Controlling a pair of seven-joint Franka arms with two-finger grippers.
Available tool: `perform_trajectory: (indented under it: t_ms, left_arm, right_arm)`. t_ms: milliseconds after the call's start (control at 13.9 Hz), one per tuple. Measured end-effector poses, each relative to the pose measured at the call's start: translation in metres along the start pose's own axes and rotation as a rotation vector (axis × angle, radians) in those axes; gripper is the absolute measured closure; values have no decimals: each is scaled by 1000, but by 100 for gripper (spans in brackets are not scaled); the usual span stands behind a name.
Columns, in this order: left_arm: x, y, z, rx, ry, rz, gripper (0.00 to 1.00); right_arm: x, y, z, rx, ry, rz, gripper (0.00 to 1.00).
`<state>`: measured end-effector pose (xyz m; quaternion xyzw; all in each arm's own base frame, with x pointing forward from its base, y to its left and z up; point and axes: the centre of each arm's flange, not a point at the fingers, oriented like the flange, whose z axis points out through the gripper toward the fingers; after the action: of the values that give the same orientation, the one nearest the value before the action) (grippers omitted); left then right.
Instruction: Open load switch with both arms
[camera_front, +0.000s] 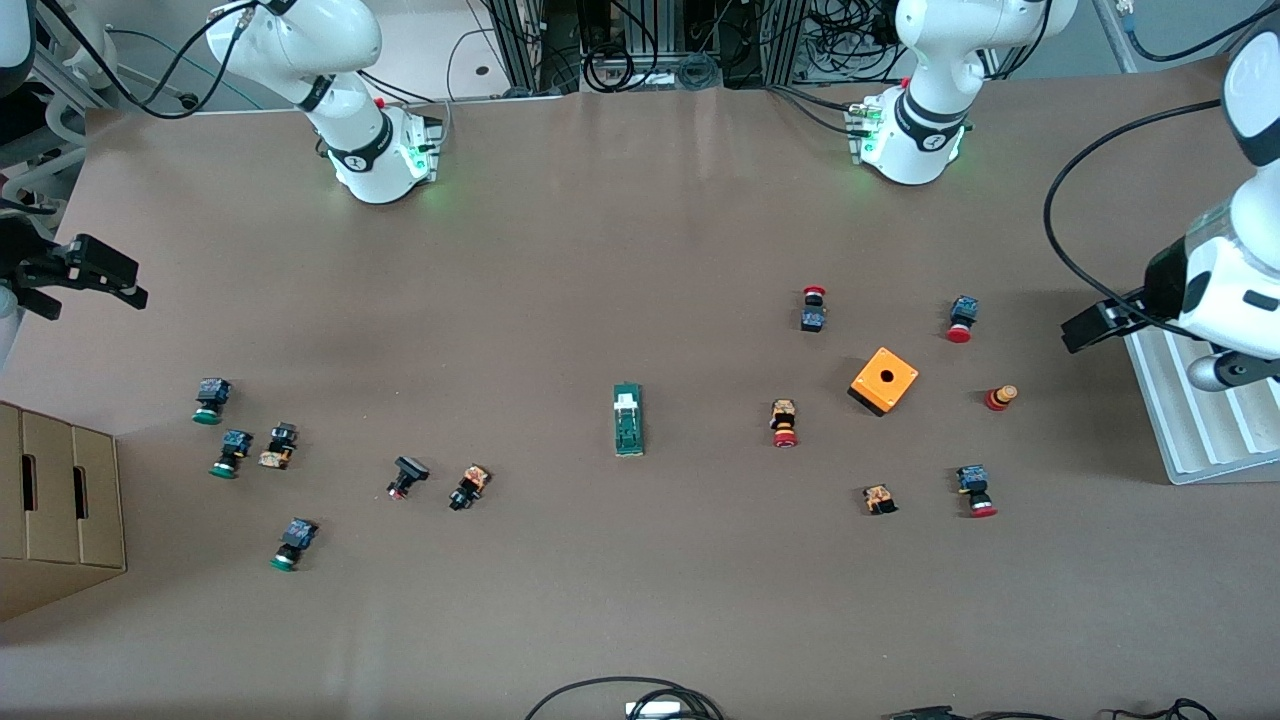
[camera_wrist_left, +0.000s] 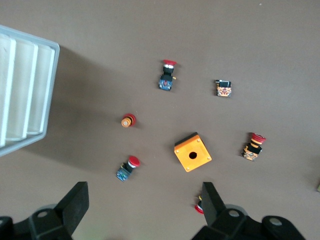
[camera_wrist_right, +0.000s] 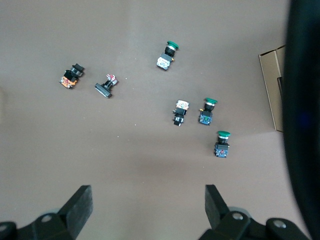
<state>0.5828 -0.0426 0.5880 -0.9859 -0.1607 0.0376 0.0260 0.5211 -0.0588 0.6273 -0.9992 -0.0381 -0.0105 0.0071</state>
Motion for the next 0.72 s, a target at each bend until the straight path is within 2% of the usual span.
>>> perform_trajectory:
  t_ms: [289, 505, 722]
  left_arm:
    - [-1, -11, -3, -57, -20, -77, 0]
    - [8, -39, -14, -94, 8, -133, 0]
    - [3, -37, -26, -105, 33, -126, 0]
  right_arm:
    - [0, 0, 0, 0, 1, 0, 0]
    - [0, 0, 0, 0, 1, 0, 0]
    - [0, 0, 0, 0, 1, 0, 0]
